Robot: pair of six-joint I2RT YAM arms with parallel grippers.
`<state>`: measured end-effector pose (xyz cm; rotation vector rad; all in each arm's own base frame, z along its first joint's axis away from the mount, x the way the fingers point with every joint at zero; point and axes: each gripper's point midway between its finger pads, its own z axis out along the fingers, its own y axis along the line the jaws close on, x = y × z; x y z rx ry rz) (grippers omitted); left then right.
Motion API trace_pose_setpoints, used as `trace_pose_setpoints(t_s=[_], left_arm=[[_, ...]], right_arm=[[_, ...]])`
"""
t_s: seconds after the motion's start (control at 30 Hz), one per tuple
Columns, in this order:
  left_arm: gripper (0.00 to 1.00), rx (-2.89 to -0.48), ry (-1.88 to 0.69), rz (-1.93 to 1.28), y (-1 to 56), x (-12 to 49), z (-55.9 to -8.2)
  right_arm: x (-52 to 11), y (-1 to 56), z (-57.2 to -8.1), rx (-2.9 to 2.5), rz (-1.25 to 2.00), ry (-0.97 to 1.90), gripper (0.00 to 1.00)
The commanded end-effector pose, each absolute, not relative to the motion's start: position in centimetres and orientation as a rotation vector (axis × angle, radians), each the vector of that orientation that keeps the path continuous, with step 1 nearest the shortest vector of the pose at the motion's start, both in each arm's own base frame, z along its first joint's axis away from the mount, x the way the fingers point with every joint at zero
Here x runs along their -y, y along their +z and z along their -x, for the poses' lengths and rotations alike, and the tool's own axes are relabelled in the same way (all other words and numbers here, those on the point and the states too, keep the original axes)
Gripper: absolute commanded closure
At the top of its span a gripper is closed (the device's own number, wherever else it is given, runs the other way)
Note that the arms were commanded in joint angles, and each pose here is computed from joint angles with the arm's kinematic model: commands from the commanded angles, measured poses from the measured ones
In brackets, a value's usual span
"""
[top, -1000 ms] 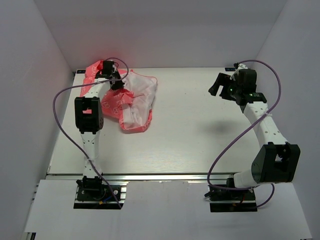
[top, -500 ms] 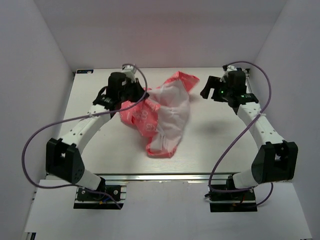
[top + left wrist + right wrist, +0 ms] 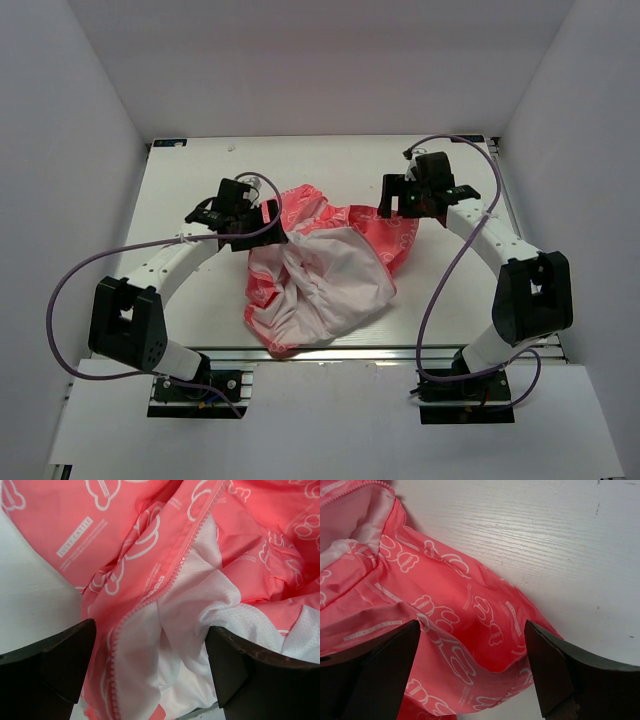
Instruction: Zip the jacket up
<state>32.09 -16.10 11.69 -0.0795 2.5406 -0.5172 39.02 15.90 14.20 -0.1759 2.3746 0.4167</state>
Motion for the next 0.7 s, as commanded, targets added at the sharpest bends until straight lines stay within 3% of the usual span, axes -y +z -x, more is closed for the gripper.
trace_pose_setpoints(t_s=[0.0, 0.23, 0.37, 0.67], left_arm=[[0.02, -2.498, -0.433, 0.087, 14.0, 15.0, -32.9], [0.02, -2.494, -0.215, 0.221, 15.0, 11.6, -32.5], [0.02, -2.468, -0.117, 0.295, 15.3, 9.5, -31.5], [0.02, -2.464, -0.362, 0.193, 15.0, 12.4, -30.4]], right_arm=[[-15.7, 16.3, -39.2, -2.307, 0.327, 0.357, 0.11], [-14.9, 22.3, -38.8, -2.188, 0.334, 0.307, 0.11], [-16.9, 25.2, -36.9, -2.156, 0.368, 0.476, 0.11], [-26.3, 26.6, -31.1, -2.073, 0.636, 0.892, 0.11]])
